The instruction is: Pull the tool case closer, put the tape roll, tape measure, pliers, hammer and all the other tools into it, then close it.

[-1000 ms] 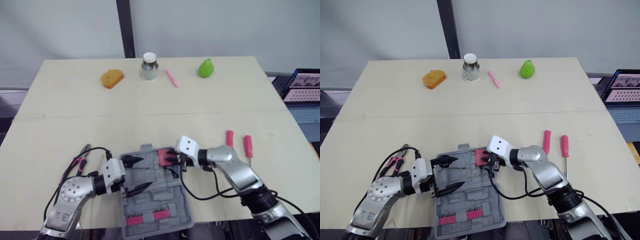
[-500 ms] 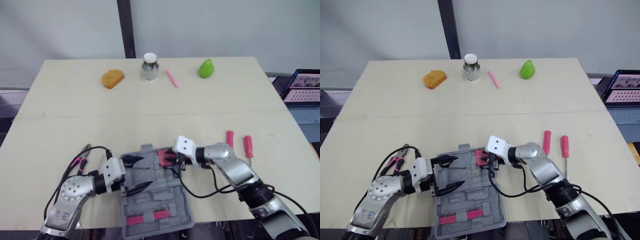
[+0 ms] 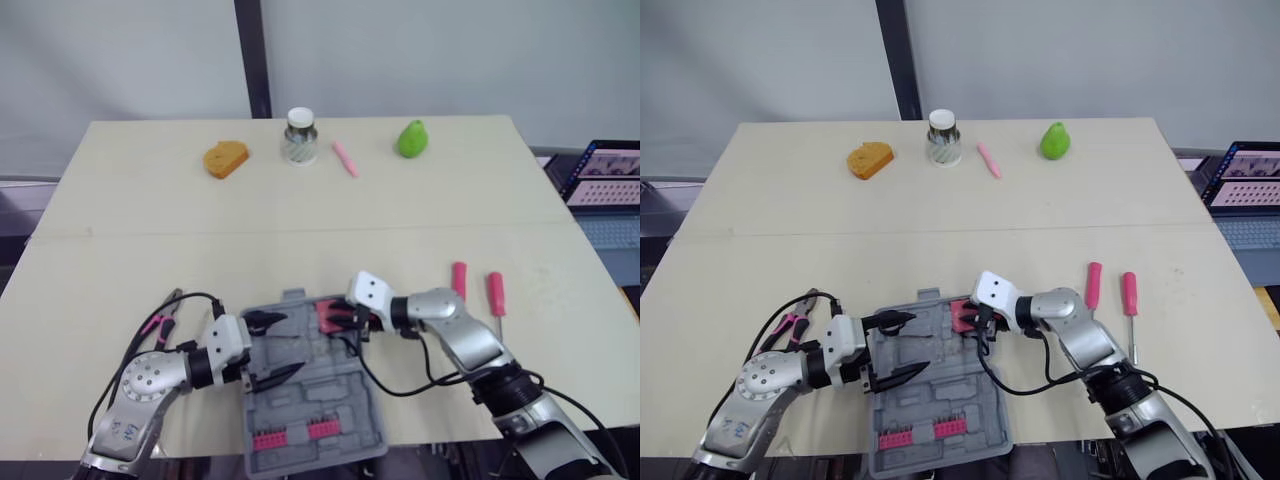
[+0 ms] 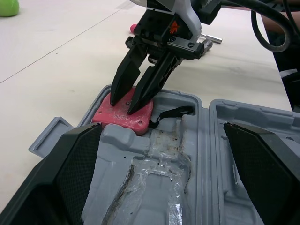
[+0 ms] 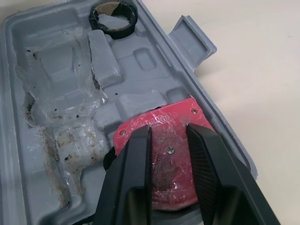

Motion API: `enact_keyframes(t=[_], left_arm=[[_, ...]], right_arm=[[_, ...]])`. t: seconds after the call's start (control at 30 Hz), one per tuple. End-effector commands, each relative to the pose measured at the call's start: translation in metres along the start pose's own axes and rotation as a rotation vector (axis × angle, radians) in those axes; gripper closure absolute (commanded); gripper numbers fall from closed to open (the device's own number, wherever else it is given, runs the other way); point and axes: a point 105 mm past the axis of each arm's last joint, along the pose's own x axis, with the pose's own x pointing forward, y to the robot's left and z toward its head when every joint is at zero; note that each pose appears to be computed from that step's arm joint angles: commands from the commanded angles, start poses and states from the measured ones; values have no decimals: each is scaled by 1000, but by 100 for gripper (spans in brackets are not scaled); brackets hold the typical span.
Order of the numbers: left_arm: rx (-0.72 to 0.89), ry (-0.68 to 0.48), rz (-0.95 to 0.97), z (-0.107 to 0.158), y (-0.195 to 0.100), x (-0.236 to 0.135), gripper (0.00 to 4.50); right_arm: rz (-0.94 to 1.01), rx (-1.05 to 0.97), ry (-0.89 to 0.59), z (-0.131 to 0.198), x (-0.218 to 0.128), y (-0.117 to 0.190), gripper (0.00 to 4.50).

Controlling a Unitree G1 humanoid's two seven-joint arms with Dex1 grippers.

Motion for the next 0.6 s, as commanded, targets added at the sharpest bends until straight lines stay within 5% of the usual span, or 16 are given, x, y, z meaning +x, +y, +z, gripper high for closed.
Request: enact_keyframes(t=[0.03,0.43,0.6], left_arm=[[26,-13,-7,7,0,0,0],[25,-2,-6,7,2,-1,0],[46,9,2,6,4,0,0]], right_arm=[[61,116,96,-46,2,21,326],[51,126,106,-69,7,25,326],[32,143,-29,-44,5,16,326]])
